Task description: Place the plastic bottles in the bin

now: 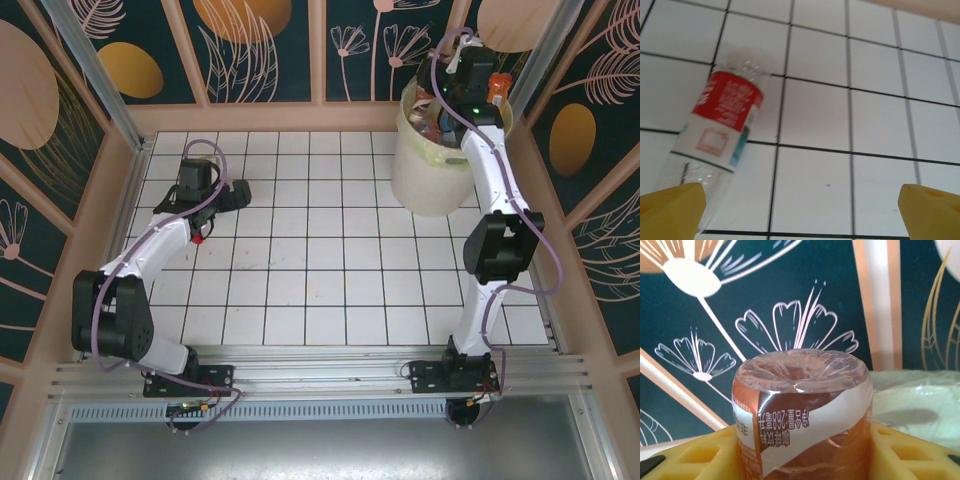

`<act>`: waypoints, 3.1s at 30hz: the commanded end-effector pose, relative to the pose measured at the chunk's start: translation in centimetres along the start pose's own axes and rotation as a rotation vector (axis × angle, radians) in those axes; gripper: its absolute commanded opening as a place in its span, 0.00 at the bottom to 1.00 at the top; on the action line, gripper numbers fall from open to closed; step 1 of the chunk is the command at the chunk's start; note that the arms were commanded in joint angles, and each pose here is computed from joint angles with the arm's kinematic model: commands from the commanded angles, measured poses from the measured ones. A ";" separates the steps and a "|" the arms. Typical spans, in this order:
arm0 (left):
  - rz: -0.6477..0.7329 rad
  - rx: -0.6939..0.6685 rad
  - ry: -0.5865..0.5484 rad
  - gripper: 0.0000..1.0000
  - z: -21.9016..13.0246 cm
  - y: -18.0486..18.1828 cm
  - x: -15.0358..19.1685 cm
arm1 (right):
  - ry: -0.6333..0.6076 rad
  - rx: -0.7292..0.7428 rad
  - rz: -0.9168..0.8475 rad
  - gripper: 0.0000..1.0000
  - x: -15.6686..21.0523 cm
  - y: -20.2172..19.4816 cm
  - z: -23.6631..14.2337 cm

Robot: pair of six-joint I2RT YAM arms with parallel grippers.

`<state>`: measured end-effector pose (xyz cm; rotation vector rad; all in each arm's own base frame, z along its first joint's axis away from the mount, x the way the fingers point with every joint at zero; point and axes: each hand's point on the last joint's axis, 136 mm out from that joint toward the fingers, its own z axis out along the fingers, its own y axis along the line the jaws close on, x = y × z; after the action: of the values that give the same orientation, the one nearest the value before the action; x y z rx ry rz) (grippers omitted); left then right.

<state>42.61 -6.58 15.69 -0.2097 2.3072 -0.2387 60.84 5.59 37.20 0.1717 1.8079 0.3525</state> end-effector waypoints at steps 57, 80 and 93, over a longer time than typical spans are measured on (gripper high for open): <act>-0.015 -0.288 0.246 0.65 10.9 7.3 3.9 | 0.128 -0.513 0.012 0.95 8.1 10.4 -19.5; -0.015 0.997 0.002 0.64 -4.3 -21.5 -1.0 | 0.441 -0.710 0.277 0.97 15.5 17.0 -18.3; 0.010 1.181 0.035 0.65 -8.5 -28.6 0.7 | 0.482 -0.746 0.261 0.99 16.9 18.4 -17.1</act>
<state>38.29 -32.63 24.67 0.3605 1.9260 -1.4618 38.67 24.43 29.86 -0.1637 2.0449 1.2766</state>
